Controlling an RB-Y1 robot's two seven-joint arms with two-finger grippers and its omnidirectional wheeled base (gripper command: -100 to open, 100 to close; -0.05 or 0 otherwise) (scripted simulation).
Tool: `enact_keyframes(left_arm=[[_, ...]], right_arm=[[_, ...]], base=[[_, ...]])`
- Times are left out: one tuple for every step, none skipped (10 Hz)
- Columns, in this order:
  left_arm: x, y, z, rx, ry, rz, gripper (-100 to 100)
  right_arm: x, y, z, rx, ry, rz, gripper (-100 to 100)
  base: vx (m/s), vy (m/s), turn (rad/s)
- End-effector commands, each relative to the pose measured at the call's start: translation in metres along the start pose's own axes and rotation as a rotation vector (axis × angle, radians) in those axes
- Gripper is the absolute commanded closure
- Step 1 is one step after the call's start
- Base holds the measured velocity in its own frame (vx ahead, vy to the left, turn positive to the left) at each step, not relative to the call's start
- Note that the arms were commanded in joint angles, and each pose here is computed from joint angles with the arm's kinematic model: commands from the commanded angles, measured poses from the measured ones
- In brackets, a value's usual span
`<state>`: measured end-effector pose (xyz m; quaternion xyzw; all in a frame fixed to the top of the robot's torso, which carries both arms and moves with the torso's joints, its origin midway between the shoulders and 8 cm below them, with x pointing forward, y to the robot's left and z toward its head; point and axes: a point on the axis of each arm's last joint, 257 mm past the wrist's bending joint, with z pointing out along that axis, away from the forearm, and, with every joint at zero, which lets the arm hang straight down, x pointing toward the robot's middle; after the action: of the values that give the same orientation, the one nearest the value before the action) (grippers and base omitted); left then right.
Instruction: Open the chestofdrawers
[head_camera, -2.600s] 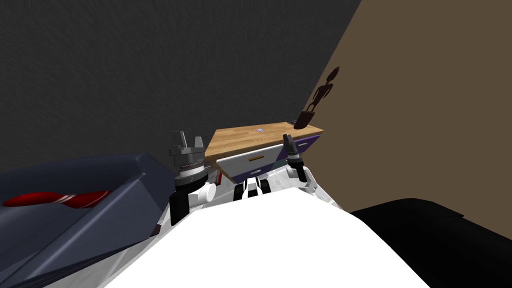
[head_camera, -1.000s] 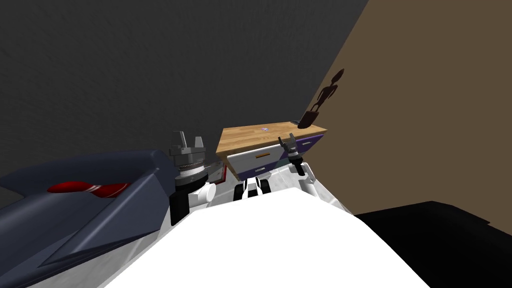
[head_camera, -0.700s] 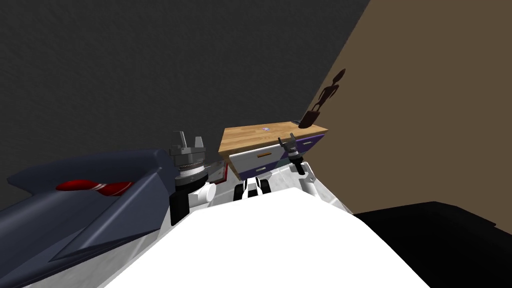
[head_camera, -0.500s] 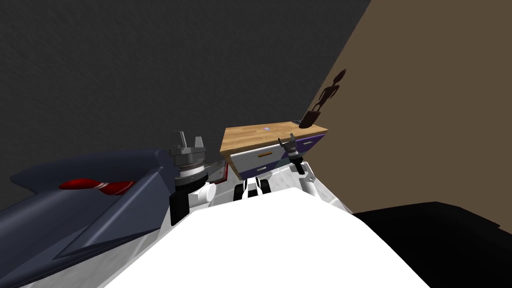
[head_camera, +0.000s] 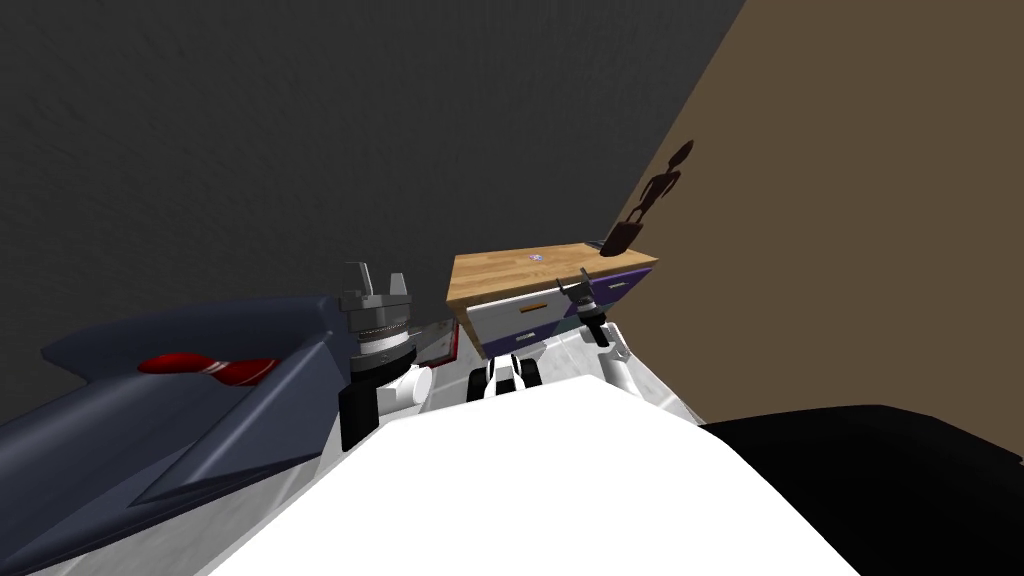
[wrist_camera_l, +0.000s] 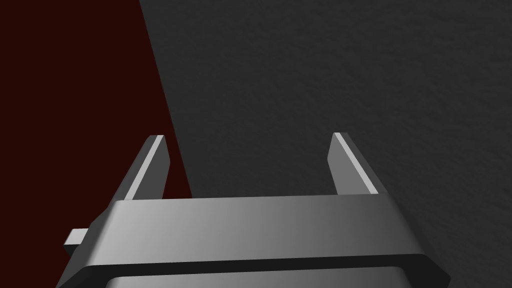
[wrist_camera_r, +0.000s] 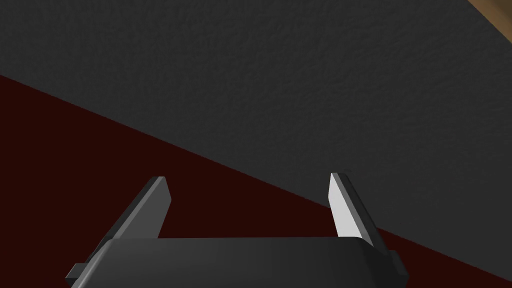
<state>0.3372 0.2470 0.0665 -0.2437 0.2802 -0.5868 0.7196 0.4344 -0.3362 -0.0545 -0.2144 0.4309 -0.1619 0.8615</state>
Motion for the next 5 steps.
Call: enact_keyframes(left_arm=[[0.000, 0.000, 0.000, 0.000, 0.000, 0.000, 0], [0.000, 0.000, 0.000, 0.000, 0.000, 0.000, 0], [0.000, 0.000, 0.000, 0.000, 0.000, 0.000, 0], [0.000, 0.000, 0.000, 0.000, 0.000, 0.000, 0], [0.000, 0.000, 0.000, 0.000, 0.000, 0.000, 0]], right_arm=[[0.019, -0.001, -0.003, -0.019, 0.033, -0.122, -100], [0.019, -0.001, -0.003, -0.020, 0.033, -0.147, -100], [0.019, -0.001, -0.003, -0.020, 0.033, -0.160, -100], [0.034, -0.001, -0.007, -0.034, 0.059, -0.221, -100], [0.034, -0.001, -0.007, -0.034, 0.058, -0.248, -100]], base=[[-0.022, 0.071, 0.010], [-0.020, 0.070, 0.001], [-0.008, 0.033, -0.002], [-0.011, 0.049, 0.010], [-0.016, 0.049, 0.003]])
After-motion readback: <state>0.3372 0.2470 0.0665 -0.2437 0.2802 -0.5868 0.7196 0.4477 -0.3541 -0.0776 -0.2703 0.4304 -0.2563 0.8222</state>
